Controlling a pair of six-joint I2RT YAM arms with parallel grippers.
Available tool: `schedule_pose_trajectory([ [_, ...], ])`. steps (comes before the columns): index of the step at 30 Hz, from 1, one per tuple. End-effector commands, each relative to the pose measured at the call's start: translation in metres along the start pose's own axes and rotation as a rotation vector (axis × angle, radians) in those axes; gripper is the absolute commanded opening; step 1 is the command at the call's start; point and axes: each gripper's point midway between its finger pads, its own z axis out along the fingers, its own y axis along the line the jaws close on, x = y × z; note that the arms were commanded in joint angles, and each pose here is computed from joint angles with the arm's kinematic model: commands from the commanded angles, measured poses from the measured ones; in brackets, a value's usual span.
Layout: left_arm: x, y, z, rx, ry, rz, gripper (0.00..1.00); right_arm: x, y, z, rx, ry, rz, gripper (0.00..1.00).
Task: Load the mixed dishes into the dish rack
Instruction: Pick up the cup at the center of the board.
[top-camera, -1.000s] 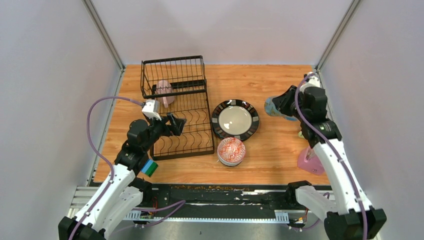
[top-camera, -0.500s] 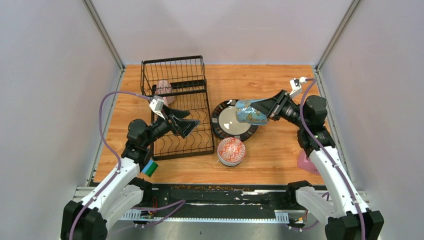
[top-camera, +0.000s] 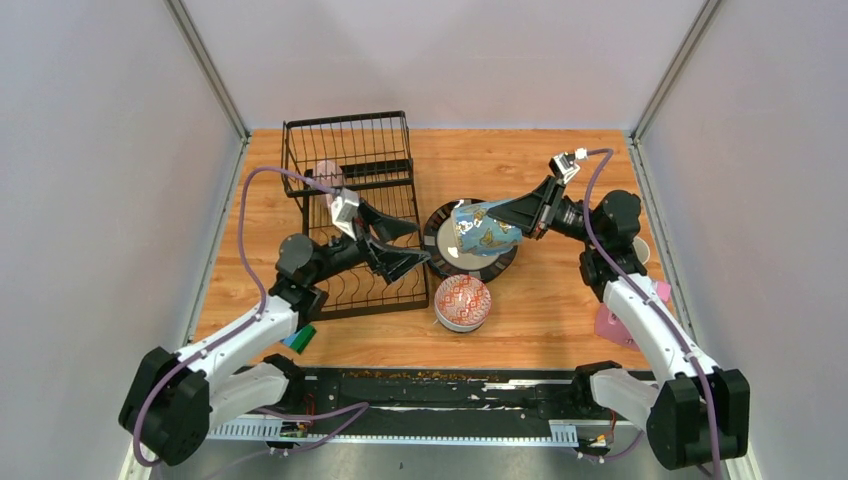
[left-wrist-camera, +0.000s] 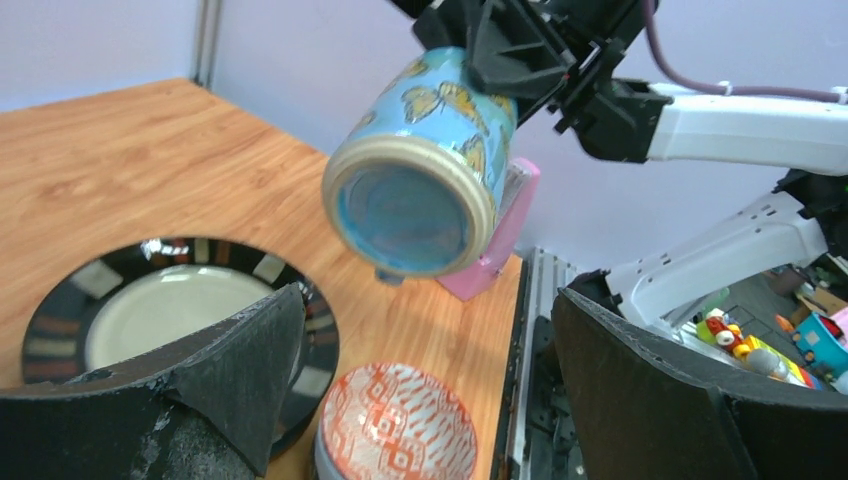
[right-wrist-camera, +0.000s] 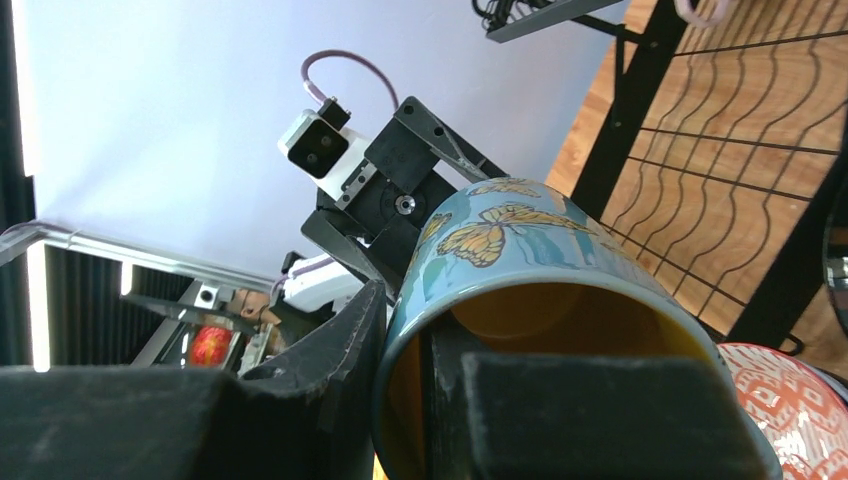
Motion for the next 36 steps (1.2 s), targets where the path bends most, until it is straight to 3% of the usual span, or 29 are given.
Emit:
schedule_pose_trajectory([
  [1,-0.035,-0.019,0.029,0.072,-0.111,0.123,1.0,0.006,0.049,0.0,-0.174,0.045,-0.097,0.0],
  [8,-0.019,-0.019,0.063,0.091,-0.104,0.069,1.0,0.01,0.048,0.007,-0.196,0.073,-0.074,0.0],
  [20,-0.016,-0.011,0.068,0.07,-0.164,0.026,1.0,0.014,0.05,0.01,-0.246,0.107,-0.041,0.0],
  [25,-0.013,-0.018,0.078,0.129,-0.112,0.033,1.0,0.016,0.048,0.011,-0.247,0.121,-0.036,0.0],
  [36,-0.024,-0.033,0.087,0.246,-0.165,0.012,1.0,0.021,0.047,0.012,-0.27,0.157,-0.016,0.0],
])
